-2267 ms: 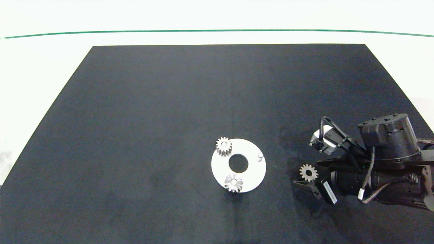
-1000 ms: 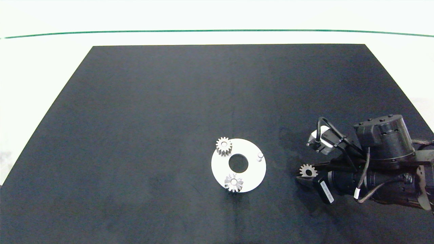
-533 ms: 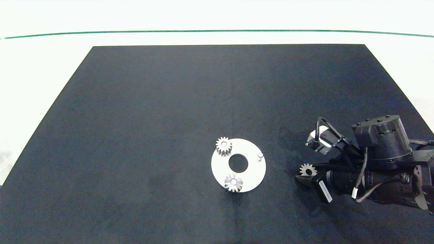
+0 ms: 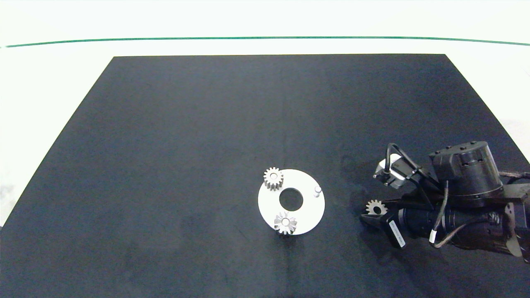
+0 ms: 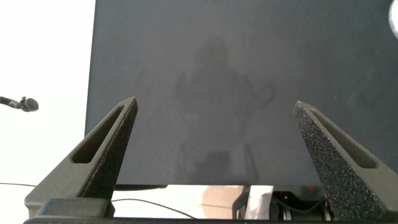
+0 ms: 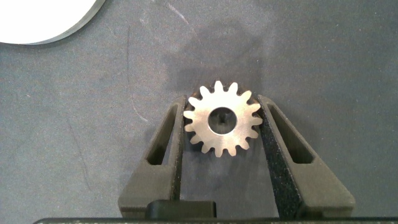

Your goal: Install three planetary gears onto the carrier pins

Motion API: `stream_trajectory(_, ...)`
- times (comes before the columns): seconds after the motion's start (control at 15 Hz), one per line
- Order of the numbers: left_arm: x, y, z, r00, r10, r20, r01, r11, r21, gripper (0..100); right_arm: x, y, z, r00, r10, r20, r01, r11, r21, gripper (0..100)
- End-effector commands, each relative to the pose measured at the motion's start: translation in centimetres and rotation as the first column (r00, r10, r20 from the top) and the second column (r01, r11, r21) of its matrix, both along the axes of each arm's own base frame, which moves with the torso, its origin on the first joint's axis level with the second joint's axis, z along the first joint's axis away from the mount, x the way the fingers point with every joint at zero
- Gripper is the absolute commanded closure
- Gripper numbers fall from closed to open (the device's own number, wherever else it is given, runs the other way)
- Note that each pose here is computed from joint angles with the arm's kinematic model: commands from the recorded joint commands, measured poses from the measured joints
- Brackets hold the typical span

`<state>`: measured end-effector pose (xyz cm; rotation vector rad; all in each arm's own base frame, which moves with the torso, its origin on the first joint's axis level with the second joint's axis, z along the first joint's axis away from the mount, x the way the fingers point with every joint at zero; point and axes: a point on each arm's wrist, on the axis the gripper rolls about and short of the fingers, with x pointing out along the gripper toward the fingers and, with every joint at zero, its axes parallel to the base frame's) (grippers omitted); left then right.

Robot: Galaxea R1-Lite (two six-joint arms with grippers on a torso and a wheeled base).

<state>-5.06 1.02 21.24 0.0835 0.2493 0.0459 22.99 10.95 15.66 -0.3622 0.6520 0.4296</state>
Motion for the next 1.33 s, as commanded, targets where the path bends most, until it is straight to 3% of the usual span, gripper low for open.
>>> stream_trajectory(0.07,0.0,0.0,0.0,1.000,0.000,-0.005,0.000,1.000,0.002,0,0.0,0.0,-0.1,1.000,0.001,-0.004,-0.001,1.000,-0.004,88)
stream_trajectory(0.27,0.1,0.0,-0.1,1.000,0.000,-0.010,0.000,1.000,0.003,0,0.0,0.0,0.1,1.000,0.002,0.004,-0.002,1.000,-0.003,93)
stream_trajectory(0.53,0.1,0.0,-0.1,1.000,-0.002,-0.011,0.002,1.000,0.002,0,-0.7,0.3,2.3,0.997,0.023,0.077,-0.025,0.999,0.025,93)
stream_trajectory(1.0,0.1,0.0,-0.2,1.000,-0.002,-0.013,0.002,1.000,0.003,0,-0.8,2.3,4.5,0.988,0.076,0.133,-0.082,0.996,0.042,93)
stream_trajectory(1.33,0.0,0.0,-0.2,1.000,0.001,-0.007,-0.001,1.000,0.002,0,-0.8,4.0,4.4,0.985,0.115,0.130,-0.119,0.993,0.024,93)
